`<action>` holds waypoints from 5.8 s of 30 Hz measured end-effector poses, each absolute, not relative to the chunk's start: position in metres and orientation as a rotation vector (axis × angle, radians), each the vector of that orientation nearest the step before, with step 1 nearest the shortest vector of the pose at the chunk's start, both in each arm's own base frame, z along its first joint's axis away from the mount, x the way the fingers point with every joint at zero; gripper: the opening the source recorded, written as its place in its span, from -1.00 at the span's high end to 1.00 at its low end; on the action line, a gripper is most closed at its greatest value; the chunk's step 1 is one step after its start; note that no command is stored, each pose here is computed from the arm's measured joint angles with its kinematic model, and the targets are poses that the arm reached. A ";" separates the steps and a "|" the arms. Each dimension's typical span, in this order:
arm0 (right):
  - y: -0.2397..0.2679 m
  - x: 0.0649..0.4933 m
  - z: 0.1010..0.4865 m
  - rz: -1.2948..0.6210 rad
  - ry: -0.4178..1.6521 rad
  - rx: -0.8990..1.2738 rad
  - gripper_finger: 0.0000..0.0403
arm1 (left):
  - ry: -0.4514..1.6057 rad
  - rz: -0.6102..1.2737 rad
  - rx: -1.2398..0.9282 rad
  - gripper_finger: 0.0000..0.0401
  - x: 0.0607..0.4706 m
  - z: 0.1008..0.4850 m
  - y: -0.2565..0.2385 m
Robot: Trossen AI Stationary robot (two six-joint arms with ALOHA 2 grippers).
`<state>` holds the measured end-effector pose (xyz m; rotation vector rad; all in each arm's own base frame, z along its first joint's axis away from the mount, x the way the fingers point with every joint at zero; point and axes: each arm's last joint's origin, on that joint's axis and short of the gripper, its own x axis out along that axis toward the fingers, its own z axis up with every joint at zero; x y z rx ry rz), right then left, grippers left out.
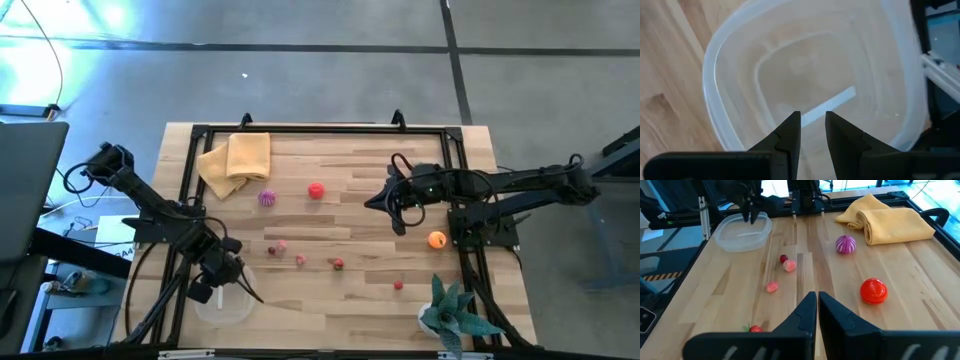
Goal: Pick and placing Produce into tupperware
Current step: Move the transparent bin to the center
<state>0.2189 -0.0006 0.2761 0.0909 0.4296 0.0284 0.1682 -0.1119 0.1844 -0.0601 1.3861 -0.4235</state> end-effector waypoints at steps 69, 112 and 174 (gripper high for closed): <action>-0.001 0.217 0.271 0.004 0.481 0.071 0.95 | 1.193 -0.429 0.404 0.61 0.387 0.162 0.002; -0.001 0.216 0.270 0.009 0.501 0.053 0.95 | 1.165 -0.166 0.276 0.61 0.377 0.176 0.097; 0.040 0.208 0.264 -0.025 0.563 -0.022 0.95 | 1.251 -0.491 0.454 0.61 0.317 0.185 0.074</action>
